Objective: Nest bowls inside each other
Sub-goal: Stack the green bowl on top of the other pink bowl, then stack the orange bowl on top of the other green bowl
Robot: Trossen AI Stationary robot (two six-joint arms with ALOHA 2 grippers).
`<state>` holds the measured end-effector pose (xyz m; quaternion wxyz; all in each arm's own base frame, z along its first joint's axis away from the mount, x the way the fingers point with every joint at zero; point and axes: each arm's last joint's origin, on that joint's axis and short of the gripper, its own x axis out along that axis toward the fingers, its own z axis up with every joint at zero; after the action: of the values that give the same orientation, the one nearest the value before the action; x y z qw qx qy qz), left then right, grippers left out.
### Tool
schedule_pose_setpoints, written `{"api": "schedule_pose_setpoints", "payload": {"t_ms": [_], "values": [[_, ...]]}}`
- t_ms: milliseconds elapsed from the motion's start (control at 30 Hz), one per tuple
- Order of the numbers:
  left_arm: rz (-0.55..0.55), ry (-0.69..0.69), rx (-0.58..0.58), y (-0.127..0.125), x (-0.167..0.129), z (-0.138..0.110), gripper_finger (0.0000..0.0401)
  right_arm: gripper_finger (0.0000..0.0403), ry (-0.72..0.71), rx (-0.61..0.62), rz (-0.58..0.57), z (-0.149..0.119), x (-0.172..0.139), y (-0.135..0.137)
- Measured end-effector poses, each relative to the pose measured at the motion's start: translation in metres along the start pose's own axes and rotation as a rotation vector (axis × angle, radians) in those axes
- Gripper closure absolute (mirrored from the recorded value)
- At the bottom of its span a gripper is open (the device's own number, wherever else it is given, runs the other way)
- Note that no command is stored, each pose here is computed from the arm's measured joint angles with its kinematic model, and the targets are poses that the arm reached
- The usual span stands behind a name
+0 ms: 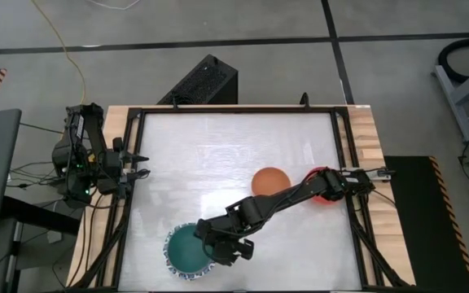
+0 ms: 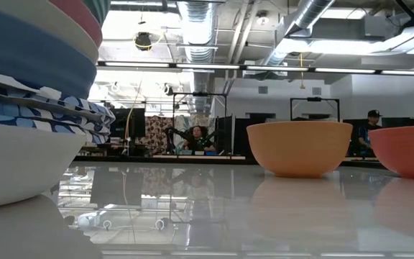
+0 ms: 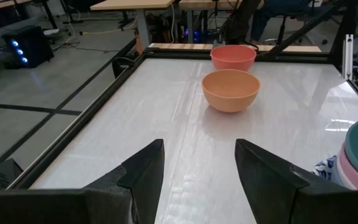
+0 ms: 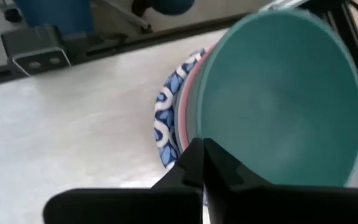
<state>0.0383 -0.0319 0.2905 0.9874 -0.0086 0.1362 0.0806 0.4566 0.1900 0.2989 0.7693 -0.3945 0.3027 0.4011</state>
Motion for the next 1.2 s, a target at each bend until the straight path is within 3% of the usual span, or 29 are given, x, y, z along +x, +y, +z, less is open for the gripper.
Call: {"api": "schedule_pose_setpoints", "payload": {"t_ms": [433,700,800,933,1067,1133,1200], "values": [[0.000,0.000,0.000,0.000,0.000,0.000,0.0214,0.0380,-0.013,-0.001,-0.001,-0.001,0.005,0.000],[0.000,0.000,0.000,0.000,0.000,0.000,0.0214,0.0368,0.131,0.083,-0.152,-0.001,-0.008,-0.004],[0.000,0.000,0.000,0.000,0.000,0.000,0.0214,0.0358,0.201,0.233,-0.255,-0.002,-0.025,-0.006],[0.000,0.000,-0.001,0.000,0.000,0.000,0.0214,0.0355,0.365,0.605,-0.410,-0.020,-0.052,-0.007],[0.000,0.000,-0.001,0.000,0.000,0.000,0.0214,0.0355,0.642,0.972,-0.414,-0.062,-0.080,-0.001],[-0.001,0.000,-0.001,0.000,0.000,0.000,0.0214,0.0355,0.703,1.070,-0.437,-0.078,-0.087,-0.004],[-0.001,0.001,-0.002,0.000,0.000,0.000,0.0214,0.0355,0.680,1.083,-0.407,-0.087,-0.100,-0.002]]}}
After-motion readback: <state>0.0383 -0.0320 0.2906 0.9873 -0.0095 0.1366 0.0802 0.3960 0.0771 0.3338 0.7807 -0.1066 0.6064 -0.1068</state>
